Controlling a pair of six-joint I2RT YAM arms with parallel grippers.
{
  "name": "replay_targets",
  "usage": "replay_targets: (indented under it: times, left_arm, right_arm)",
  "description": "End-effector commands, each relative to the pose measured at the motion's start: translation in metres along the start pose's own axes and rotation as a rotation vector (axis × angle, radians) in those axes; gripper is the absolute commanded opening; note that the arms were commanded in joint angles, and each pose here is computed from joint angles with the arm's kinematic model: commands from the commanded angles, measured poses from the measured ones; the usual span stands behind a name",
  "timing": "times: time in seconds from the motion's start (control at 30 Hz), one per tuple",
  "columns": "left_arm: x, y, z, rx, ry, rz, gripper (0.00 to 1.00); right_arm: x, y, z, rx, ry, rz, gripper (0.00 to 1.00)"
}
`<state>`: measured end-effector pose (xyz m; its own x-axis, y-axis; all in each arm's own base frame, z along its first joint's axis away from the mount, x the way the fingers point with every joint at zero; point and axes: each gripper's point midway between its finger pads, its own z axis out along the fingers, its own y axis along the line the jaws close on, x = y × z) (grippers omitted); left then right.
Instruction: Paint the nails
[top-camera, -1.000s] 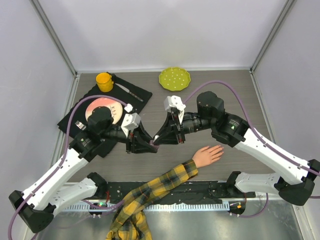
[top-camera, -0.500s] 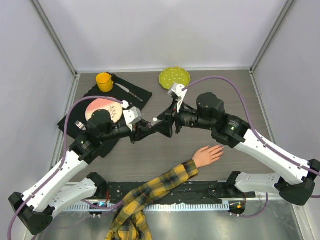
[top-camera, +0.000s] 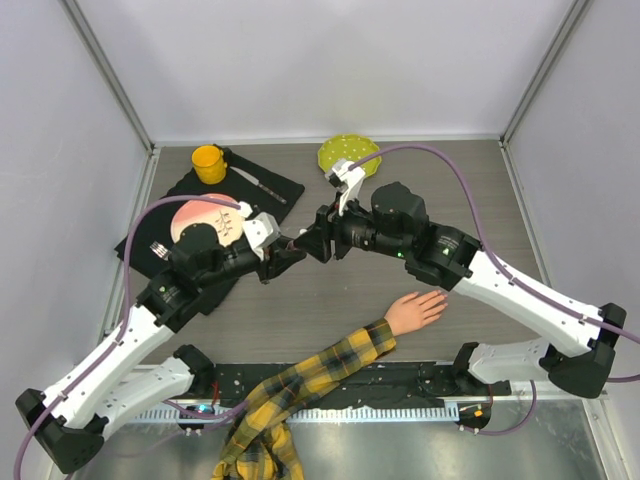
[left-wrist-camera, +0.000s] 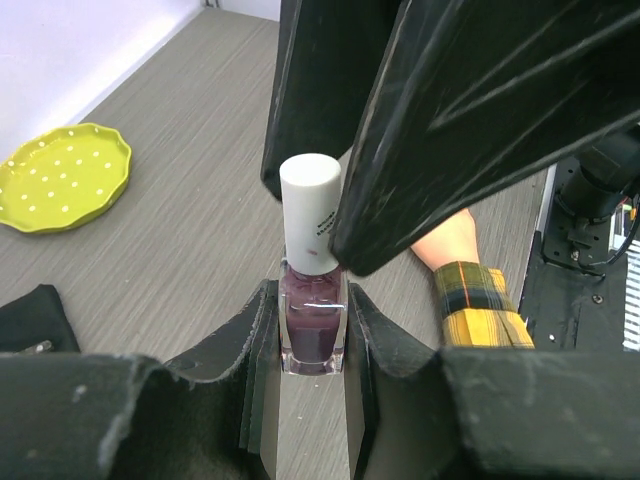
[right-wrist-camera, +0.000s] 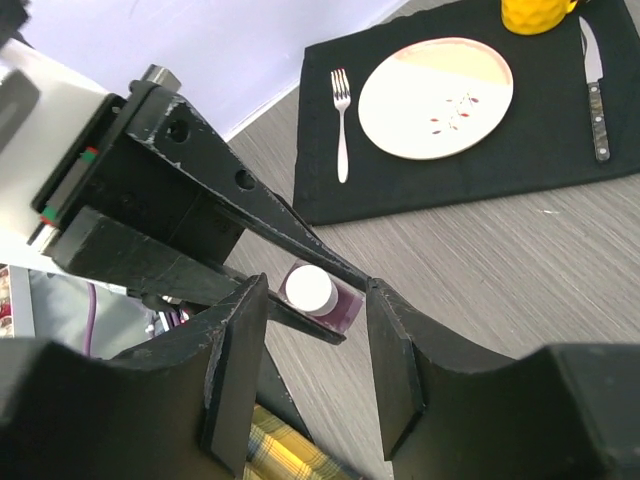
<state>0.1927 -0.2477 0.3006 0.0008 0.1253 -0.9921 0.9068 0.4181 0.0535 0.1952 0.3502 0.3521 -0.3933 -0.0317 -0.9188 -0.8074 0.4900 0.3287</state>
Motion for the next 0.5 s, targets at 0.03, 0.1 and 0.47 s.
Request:
replay_targets:
  times: [0.03, 0.1, 0.47]
  left_arm:
    - [-0.023, 0.000, -0.002, -0.005, -0.084, 0.037, 0.00]
    - [-0.025, -0.002, -0.002, 0.008, -0.091, 0.039, 0.00]
    - [-0.045, -0.069, -0.020, 0.384, -0.136, 0.024, 0.00]
  right_arm:
    - [-0.026, 0.011, 0.002, -0.008, -0.067, -0.010, 0.47]
    - [-0.026, 0.012, 0.003, -0.011, -0.066, -0.015, 0.38]
    - [0.002, 0.042, -0.015, -0.254, 0.018, -0.240, 0.01]
